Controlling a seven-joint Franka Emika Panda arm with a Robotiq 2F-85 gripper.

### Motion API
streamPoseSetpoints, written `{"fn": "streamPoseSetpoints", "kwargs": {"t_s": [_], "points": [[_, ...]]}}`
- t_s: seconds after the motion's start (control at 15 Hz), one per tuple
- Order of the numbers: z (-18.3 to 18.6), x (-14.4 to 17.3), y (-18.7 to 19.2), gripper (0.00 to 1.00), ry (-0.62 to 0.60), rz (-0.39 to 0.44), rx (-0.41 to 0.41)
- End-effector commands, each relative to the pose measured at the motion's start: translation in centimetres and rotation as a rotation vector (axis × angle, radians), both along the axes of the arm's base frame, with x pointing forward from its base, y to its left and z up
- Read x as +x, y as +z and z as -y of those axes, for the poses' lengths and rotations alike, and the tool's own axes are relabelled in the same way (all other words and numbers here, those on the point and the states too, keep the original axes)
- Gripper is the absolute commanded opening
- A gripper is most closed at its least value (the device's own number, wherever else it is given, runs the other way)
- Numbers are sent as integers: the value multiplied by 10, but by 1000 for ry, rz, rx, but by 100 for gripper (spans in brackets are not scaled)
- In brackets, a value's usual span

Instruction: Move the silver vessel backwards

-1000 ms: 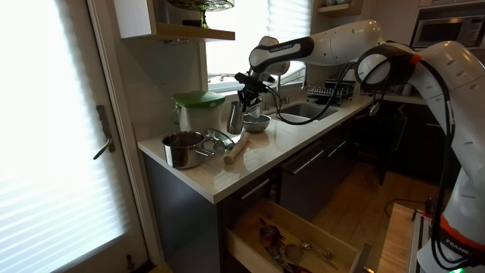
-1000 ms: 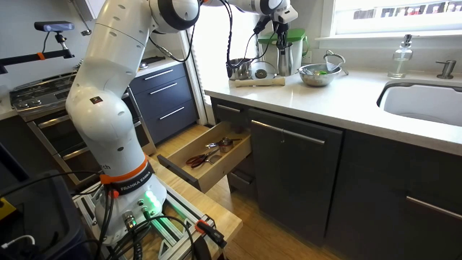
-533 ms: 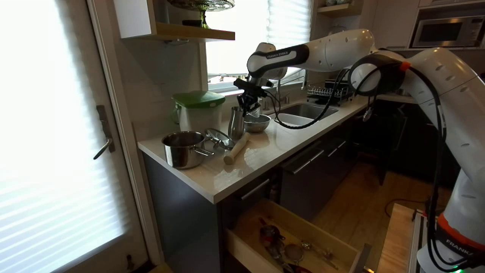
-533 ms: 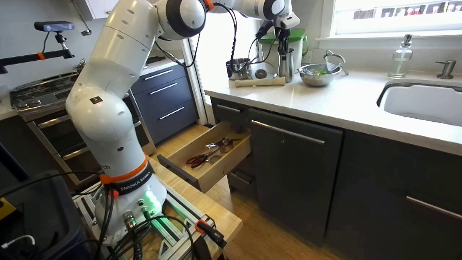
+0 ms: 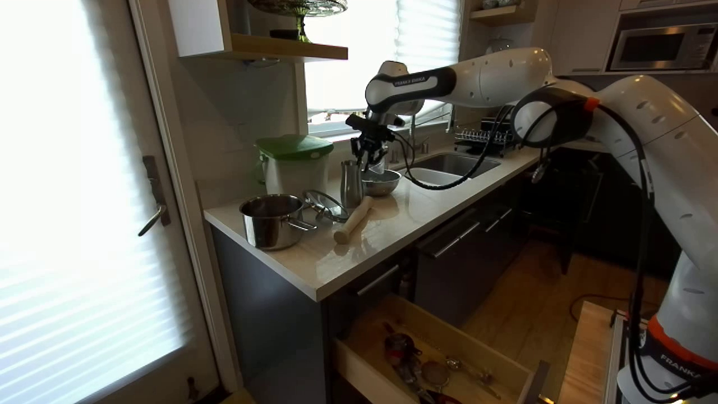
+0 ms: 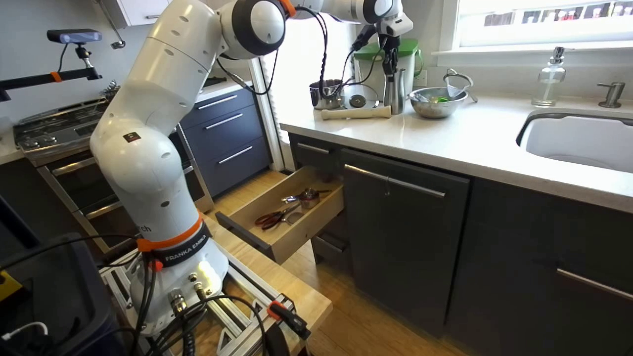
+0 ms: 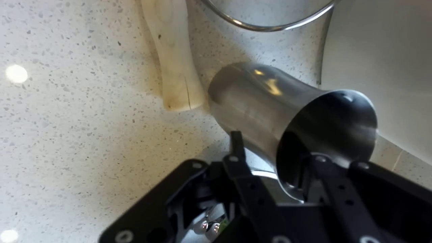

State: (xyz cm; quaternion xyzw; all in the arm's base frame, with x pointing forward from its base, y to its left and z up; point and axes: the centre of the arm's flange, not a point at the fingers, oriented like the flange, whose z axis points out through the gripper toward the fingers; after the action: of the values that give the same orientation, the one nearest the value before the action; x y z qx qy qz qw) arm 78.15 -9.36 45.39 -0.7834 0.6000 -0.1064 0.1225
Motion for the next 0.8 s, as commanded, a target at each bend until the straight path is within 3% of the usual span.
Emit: {"fn": "streamPoseSetpoints", "kwargs": {"t_s": [0.0,0.27,0.73], "points": [[4,13,9,69,-20,-12,-24],[7,-9,39,97,-26,39,-31],[-18,-73,106,100,230,31,-99]]}}
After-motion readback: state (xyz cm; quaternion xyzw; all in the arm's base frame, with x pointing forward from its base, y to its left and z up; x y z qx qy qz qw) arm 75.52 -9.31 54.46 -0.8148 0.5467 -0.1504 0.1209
